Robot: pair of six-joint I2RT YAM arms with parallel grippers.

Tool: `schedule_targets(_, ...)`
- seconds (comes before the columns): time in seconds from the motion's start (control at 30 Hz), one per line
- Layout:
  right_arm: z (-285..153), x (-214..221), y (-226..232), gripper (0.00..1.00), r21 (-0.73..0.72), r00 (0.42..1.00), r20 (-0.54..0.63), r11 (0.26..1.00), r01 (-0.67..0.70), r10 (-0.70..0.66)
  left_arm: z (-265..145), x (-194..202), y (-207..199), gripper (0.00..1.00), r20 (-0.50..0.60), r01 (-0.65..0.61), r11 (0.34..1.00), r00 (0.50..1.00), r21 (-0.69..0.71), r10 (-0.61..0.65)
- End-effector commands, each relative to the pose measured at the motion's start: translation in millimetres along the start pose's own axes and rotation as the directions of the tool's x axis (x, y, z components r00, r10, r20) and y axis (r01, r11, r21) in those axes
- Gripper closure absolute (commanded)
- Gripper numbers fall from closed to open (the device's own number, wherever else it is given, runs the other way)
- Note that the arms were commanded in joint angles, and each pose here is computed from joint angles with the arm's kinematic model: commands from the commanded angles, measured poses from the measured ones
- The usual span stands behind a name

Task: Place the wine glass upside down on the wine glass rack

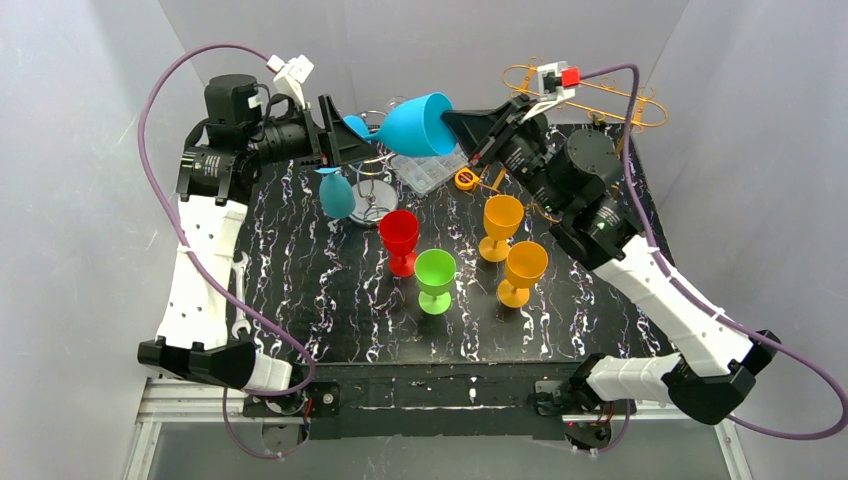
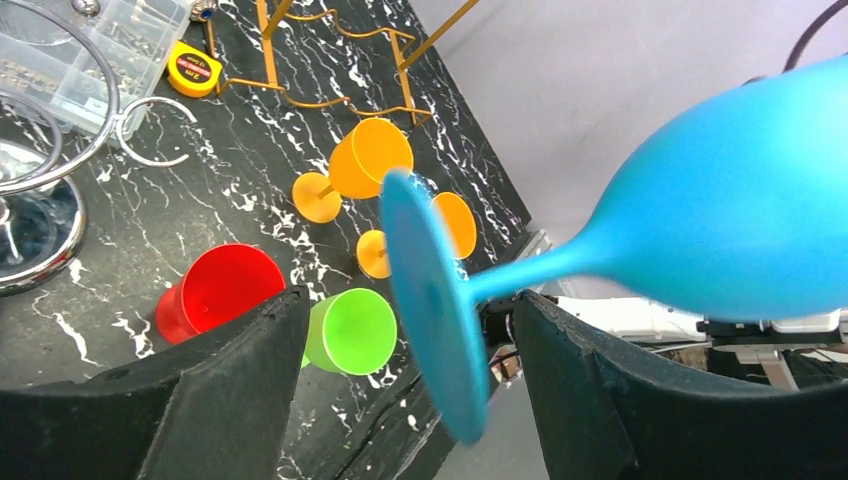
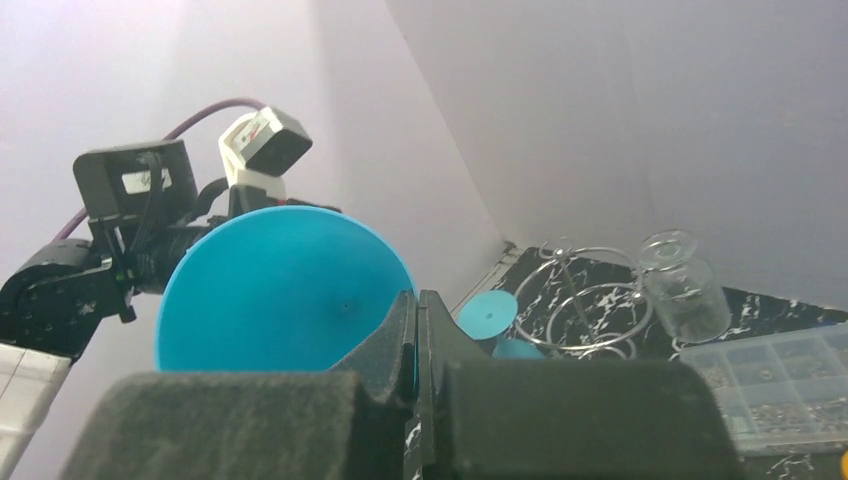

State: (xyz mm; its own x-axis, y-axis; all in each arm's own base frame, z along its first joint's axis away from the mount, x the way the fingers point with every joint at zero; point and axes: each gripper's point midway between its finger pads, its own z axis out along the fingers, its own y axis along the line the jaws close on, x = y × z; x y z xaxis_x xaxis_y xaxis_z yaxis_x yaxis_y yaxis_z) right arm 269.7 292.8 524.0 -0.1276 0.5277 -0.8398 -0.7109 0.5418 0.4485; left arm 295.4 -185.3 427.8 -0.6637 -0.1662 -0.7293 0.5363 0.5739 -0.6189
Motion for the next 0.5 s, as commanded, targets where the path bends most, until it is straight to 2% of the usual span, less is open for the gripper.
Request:
schedule_targets(0.0, 4.3, -13.4, 25.8, 0.99, -0.056, 0.998, 0.067, 0.998, -0.01, 0.013, -4.1, -0.7, -18.6, 0.3, 0.001, 0.021, 0.997, 1.0, 0.068, -0.021)
schedule_targets(0.17, 6.3, 5.8, 25.4, 0.99, -0.03, 0.999, 0.042, 0.999, 0.016, -0.015, -9.4, -8.4, -15.5, 0.65, 0.048, -0.057, 0.998, 0.997, 0.022, 0.056)
schedule_targets(0.33, 9.2, 9.4, 29.4, 0.99, -0.034, 0.999, 0.047, 0.999, 0.024, -0.022, -8.0, -8.0, -17.8, 0.98, 0.033, -0.03, 0.999, 0.999, 0.037, 0.029)
schedule_targets(0.47, 10.9, 11.7, 33.4, 0.99, -0.039, 0.998, 0.047, 0.999, 0.033, -0.031, -8.1, -12.2, -22.6, 1.0, 0.042, -0.031, 0.998, 0.999, 0.058, 0.029)
